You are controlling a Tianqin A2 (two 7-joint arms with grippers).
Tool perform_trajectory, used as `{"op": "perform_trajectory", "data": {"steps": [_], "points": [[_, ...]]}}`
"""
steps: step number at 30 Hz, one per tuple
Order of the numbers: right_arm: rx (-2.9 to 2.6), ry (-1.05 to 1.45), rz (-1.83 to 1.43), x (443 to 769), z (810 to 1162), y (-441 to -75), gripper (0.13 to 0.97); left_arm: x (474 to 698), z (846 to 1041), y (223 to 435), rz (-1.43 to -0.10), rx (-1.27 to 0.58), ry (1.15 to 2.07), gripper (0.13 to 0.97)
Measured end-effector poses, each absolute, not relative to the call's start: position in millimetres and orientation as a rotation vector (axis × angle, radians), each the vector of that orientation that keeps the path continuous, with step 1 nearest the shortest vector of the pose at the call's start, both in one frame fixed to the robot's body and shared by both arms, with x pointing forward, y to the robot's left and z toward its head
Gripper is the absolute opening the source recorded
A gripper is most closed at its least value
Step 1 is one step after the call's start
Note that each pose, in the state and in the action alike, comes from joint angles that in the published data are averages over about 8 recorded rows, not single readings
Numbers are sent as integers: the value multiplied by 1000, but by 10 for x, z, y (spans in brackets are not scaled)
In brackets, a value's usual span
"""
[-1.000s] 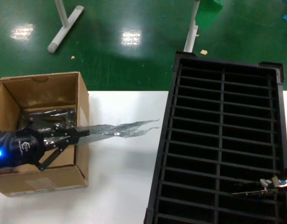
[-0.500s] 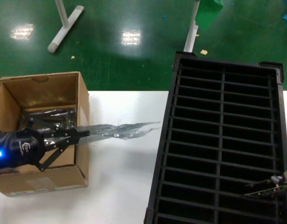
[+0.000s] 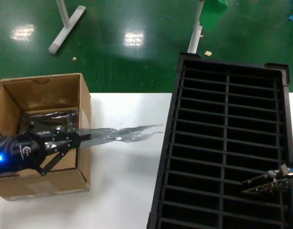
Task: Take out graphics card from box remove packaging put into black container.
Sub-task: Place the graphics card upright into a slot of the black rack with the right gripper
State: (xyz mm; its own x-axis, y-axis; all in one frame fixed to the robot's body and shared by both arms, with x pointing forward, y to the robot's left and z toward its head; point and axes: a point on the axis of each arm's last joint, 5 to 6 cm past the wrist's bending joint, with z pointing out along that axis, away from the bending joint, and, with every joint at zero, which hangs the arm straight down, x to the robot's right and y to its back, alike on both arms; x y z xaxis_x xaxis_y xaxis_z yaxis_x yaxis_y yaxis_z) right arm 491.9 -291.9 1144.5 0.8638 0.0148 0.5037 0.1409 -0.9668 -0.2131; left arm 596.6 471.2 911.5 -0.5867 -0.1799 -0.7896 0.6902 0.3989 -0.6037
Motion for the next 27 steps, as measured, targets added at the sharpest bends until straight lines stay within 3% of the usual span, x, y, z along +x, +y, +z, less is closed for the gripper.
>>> {"op": "perform_trajectory", "data": {"steps": [27], "points": [[-2837, -40, -760, 4996, 11456, -2762, 196, 5975, 9073, 4709, -1297, 422, 1817, 142]]}}
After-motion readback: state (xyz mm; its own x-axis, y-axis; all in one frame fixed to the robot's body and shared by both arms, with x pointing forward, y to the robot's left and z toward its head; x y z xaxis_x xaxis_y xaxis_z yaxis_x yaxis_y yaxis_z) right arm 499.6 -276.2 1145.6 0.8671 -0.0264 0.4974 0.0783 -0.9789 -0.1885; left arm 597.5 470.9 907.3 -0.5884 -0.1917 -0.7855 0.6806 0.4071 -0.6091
